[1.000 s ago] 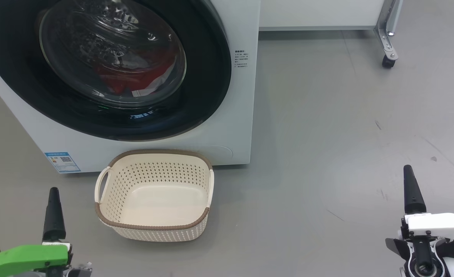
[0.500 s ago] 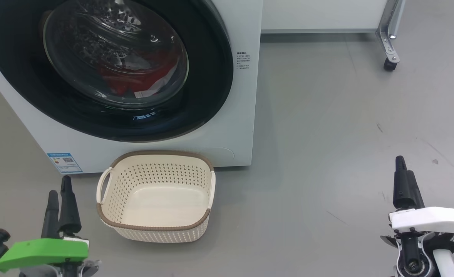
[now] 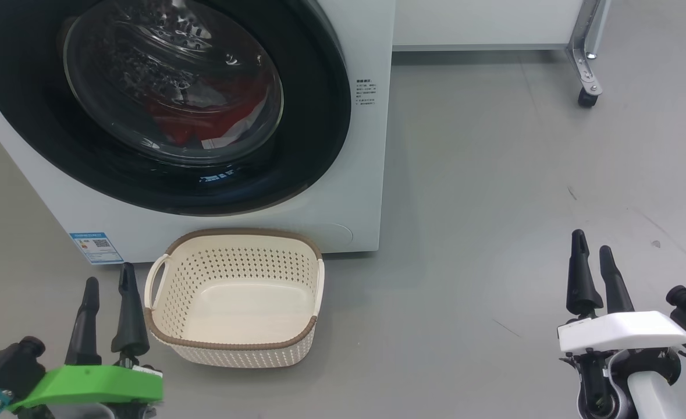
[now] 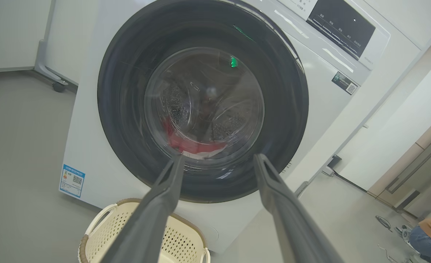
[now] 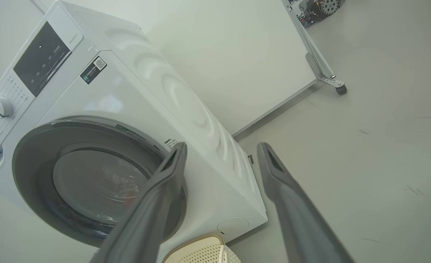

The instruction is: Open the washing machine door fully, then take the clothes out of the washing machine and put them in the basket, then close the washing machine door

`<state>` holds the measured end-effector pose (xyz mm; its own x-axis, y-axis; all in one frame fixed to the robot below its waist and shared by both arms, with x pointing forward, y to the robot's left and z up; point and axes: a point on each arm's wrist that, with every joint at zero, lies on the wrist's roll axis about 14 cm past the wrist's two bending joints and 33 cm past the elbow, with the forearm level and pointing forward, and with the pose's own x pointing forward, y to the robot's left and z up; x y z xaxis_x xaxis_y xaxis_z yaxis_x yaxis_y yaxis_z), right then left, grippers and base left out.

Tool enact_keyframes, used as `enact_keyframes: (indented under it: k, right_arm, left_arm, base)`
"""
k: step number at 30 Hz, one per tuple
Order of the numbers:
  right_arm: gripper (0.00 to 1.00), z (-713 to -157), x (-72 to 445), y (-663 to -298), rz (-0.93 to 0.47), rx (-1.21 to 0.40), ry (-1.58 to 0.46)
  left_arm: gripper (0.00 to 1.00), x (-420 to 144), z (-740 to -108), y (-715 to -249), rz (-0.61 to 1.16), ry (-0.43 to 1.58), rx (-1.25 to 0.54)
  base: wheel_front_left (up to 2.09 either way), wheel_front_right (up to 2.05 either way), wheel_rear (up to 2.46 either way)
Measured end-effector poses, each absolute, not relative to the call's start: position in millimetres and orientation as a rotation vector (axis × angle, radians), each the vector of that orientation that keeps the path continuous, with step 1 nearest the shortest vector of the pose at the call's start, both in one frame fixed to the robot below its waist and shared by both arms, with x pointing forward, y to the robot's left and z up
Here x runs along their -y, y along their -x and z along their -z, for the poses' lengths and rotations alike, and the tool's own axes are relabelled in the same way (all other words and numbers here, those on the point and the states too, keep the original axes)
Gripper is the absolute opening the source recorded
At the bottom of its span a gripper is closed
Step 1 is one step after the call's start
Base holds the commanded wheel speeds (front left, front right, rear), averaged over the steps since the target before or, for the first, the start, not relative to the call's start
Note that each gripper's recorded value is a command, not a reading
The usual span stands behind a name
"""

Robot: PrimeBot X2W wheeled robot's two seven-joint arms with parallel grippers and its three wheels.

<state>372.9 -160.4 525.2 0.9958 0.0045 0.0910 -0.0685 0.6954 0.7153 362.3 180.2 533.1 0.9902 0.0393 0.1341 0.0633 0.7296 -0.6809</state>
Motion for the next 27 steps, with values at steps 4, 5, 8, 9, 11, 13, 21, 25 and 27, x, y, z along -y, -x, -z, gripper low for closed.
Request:
enact_keyframes:
  k: [4,5,8,9,11,13,21,25,27]
  right_arm:
    - [1.0,-525.7,155.2,-372.6,-0.056,0.085,-0.749]
    - [1.0,-525.6,154.9,-372.5,-0.053,0.087,-0.733]
    - [1.0,-525.4,150.6,-372.1,-0.063,0.088,-0.672]
    - [1.0,-524.8,147.6,-371.8,-0.073,0.085,-0.65]
    - [1.0,-524.0,143.1,-371.2,-0.085,0.084,-0.621]
    - [1.0,-521.6,140.3,-370.6,-0.089,0.077,-0.588]
    - [1.0,-516.1,137.9,-368.2,-0.083,0.077,-0.45]
    - [1.0,-511.3,141.2,-366.4,-0.066,0.069,-0.411]
    - [1.0,-507.4,144.8,-365.4,-0.049,0.059,-0.405]
  left_arm:
    - [1.0,-173.8,-535.2,-362.5,0.035,0.683,0.147]
    - [1.0,-171.5,-536.1,-362.5,0.043,0.665,0.15]
    - [1.0,-163.5,-535.7,-362.1,0.068,0.584,0.145]
    - [1.0,-160.5,-535.2,-361.7,0.078,0.552,0.142]
    - [1.0,-154.2,-534.0,-360.7,0.096,0.501,0.137]
    - [1.0,-150.7,-532.1,-359.7,0.101,0.479,0.132]
    - [1.0,-131.2,-526.1,-358.5,0.145,0.345,0.117]
    - [1.0,-127.9,-519.8,-358.5,0.143,0.292,0.104]
    - [1.0,-124.4,-507.4,-356.6,0.147,0.27,0.065]
  base:
    - [0.0,0.0,0.0]
    - [0.0,0.0,0.0]
    - [0.0,0.0,0.0]
    - [0.0,0.0,0.0]
    - [0.0,0.0,0.0]
    - [0.0,0.0,0.0]
    - [0.0,0.0,0.0]
    - [0.0,0.0,0.0]
    - [0.0,0.0,0.0]
